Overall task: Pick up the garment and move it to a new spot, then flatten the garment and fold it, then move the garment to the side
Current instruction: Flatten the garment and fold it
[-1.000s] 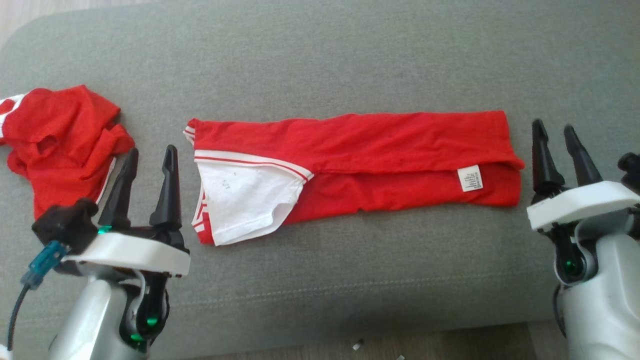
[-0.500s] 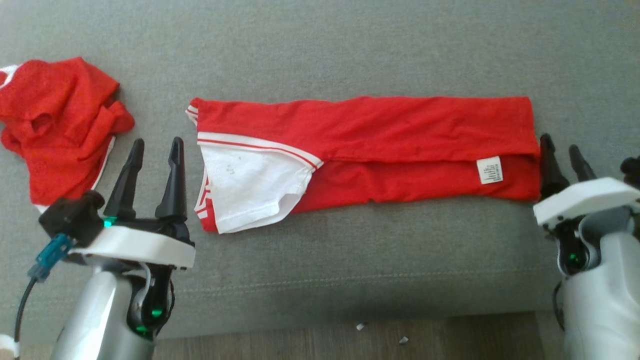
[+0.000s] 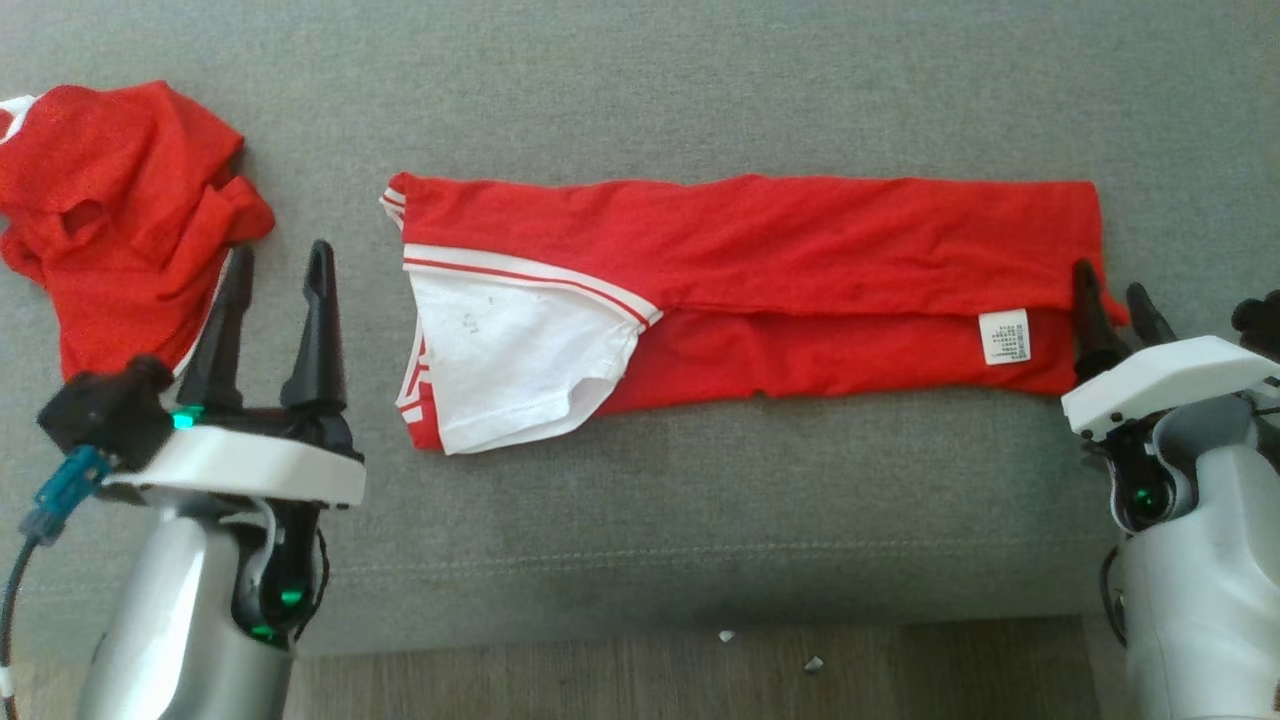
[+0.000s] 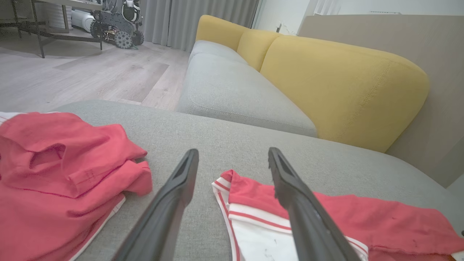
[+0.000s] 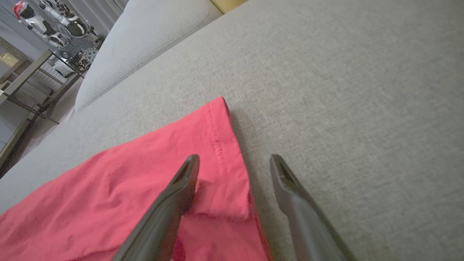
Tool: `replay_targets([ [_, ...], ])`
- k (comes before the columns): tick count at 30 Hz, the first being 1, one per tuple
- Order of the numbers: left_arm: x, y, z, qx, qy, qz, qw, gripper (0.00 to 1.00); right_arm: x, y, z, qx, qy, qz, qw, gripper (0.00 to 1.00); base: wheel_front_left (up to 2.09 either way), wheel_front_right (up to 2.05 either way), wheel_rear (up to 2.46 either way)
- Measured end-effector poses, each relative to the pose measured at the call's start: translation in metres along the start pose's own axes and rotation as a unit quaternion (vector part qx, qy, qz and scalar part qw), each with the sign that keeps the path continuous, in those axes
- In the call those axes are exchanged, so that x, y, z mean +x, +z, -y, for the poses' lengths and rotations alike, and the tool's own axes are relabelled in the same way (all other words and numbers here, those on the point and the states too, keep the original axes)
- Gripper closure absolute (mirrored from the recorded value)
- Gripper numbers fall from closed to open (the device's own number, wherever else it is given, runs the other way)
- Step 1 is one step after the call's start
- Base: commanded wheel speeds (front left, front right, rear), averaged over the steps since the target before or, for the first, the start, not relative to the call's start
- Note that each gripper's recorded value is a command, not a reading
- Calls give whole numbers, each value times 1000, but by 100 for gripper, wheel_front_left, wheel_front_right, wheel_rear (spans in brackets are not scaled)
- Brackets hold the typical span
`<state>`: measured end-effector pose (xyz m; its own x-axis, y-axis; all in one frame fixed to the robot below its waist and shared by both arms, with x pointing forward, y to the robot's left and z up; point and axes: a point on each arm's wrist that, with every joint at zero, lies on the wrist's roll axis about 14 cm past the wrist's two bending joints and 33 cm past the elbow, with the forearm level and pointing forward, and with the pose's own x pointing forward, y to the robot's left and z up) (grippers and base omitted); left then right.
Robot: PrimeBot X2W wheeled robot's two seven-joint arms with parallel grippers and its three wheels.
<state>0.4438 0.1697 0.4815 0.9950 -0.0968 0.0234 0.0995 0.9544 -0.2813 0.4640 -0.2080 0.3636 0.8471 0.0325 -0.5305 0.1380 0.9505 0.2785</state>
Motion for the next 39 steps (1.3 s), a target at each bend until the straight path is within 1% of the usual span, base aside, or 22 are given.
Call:
replay_targets([
  [6, 3, 3, -3, 5, 2, 5, 1000, 0, 2, -16, 1, 4, -1, -40, 999, 0, 0, 0, 0],
  [14, 5, 1, -5, 6, 4, 3, 1000, 0, 4, -25, -2, -3, 8, -74, 997, 0, 0, 0, 0],
  [15, 5, 1, -5, 5, 4, 4, 1000, 0, 5, -26, -3, -3, 11, -76, 997, 51, 0, 0, 0],
  [16, 5, 1, -5, 5, 4, 4, 1000, 0, 5, -26, -3, -3, 11, -76, 997, 97, 0, 0, 0],
  [17, 5, 1, -6, 5, 5, 4, 1000, 0, 5, -25, -5, -5, 13, -76, 997, 100, 0, 0, 0],
  [24, 6, 3, -4, 5, 2, 7, 1000, 0, 2, -22, -1, -19, 13, -73, 997, 100, 0, 0, 0],
  [27, 6, 5, -2, 5, 0, 9, 1000, 0, -1, -12, 7, -29, 4, -57, 998, 100, 0, 0, 0],
  [33, 5, 11, 3, 4, -6, 16, 1000, 0, -10, 9, 35, -49, -28, -32, 998, 100, 0, 0, 0],
  [39, 6, 11, 8, 3, -13, 15, 1000, 0, -18, 26, 68, -83, -70, -18, 994, 100, 0, 0, 0],
])
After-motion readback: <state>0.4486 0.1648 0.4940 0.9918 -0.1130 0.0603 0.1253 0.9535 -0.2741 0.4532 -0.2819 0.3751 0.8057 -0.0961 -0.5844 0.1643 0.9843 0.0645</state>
